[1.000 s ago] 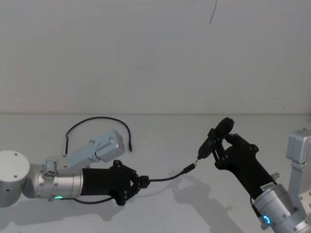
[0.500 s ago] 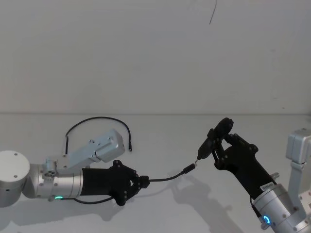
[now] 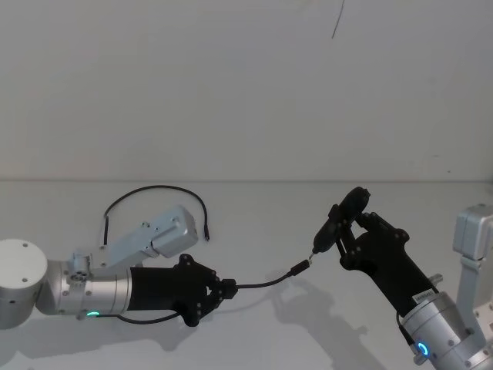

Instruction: Pick up the data cable with the one hand.

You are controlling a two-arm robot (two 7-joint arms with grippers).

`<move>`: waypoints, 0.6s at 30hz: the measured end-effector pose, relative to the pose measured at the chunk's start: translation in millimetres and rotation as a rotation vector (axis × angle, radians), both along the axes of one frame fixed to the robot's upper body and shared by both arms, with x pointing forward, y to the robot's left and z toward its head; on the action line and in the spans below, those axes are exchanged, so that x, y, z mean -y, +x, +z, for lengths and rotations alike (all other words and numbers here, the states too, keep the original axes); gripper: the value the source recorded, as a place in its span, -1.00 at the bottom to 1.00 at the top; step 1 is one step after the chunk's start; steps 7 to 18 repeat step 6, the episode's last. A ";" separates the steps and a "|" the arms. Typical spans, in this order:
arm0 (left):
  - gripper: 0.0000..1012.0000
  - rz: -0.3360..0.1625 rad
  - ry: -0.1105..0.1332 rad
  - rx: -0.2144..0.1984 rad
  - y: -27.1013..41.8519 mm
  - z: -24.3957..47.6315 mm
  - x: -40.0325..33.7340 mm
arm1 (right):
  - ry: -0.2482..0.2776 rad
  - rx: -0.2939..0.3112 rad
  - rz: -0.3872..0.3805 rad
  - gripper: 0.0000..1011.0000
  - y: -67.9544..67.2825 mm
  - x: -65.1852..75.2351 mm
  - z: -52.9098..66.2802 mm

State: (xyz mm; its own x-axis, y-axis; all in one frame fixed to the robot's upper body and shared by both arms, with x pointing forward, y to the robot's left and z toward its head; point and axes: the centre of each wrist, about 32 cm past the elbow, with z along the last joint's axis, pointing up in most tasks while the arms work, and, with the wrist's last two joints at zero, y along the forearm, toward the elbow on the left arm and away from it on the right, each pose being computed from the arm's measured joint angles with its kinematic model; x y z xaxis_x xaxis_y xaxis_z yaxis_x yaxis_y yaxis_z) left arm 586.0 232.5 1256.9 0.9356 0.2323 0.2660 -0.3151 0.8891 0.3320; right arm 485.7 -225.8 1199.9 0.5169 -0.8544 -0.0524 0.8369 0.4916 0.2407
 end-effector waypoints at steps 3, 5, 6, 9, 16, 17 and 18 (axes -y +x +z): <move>-0.90 0.000 0.000 0.000 0.0 0.0 0.0 | 0.000 0.000 0.000 -0.48 0.0 0.0 0.0; -0.90 0.000 0.000 0.000 0.0 0.0 0.0 | 0.000 0.000 0.000 -0.48 0.0 0.0 0.0; -0.90 0.000 0.000 0.000 0.0 0.0 0.0 | 0.000 0.000 0.000 -0.48 0.0 0.0 0.1; -0.90 0.000 0.000 0.000 0.0 0.0 0.0 | 0.000 0.000 0.000 -0.48 0.0 0.0 0.1; -0.90 0.000 0.000 0.000 0.0 0.0 0.0 | 0.000 0.000 0.000 -0.48 0.0 0.0 0.1; -0.90 0.000 0.000 0.000 0.0 0.0 0.0 | 0.000 0.000 0.000 -0.48 0.0 0.0 0.1; -0.90 0.000 0.000 0.000 0.0 0.0 0.0 | 0.000 0.000 0.000 -0.48 0.0 0.0 0.1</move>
